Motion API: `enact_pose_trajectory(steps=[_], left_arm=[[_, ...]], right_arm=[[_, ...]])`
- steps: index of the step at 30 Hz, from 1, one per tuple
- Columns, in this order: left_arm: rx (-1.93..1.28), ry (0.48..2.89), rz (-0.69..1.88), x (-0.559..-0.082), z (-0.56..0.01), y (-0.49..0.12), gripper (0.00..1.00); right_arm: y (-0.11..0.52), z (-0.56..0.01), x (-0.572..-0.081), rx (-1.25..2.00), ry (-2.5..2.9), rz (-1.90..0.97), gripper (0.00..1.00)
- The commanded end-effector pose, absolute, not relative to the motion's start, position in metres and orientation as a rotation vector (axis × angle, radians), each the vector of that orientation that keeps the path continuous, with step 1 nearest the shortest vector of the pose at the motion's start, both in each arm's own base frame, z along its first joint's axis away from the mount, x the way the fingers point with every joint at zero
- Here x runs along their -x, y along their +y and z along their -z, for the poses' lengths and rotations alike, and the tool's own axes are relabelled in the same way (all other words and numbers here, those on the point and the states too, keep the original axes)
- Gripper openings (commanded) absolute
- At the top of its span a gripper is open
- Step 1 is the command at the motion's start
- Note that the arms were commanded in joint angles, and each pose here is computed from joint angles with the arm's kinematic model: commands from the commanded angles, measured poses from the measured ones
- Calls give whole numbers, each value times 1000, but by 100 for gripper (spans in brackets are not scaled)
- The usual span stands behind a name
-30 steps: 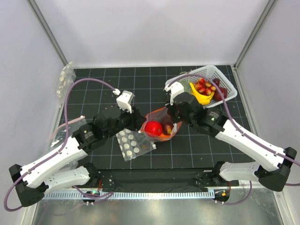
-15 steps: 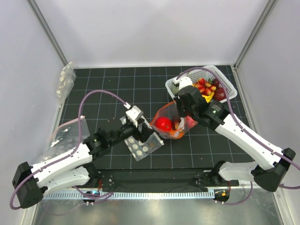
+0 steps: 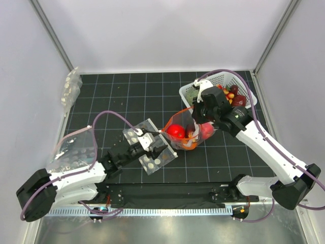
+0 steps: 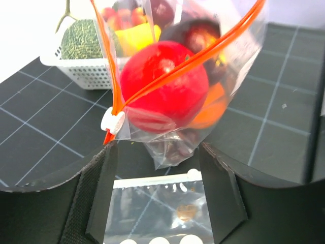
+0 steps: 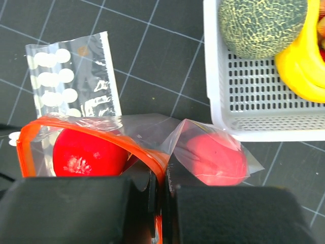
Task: Place the food in the zip-top bag and seal the zipper
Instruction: Zip the zipper food storage bag at the center of the board.
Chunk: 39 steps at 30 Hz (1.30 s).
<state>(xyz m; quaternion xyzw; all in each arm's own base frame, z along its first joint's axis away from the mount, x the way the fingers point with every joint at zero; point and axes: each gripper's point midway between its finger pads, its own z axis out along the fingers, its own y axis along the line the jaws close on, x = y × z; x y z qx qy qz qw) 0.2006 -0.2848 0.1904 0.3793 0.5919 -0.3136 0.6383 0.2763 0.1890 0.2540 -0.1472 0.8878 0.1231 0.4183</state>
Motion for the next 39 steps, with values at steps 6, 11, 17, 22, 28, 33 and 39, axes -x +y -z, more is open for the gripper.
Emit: enact_pose_trajectory(steps=[6,11,17,22,28,33,39], left_arm=[[-687,1210,674,-234,-221,-267,63],[-684,1178,754,-234,-225,-267,60],[-773,1142,851,-228,-218,-279,49],[-824,1129,888,-223,-218,-287,10],[-778,1150,888,-224,-228,-282,0],[-716,1297,856,-232,-234,-272,0],[-690,1327,859,-234,-236,-270,0]], right_arm=[[207,-280,-279,382,2123,-455,1],[208,-280,-277,389,2120,-470,1],[208,-280,-277,386,2119,-470,1],[207,-279,-276,385,2121,-470,1],[198,-274,-277,381,2135,-412,12],[193,-278,-278,422,2079,-380,60],[219,-332,-267,525,1796,-593,69]])
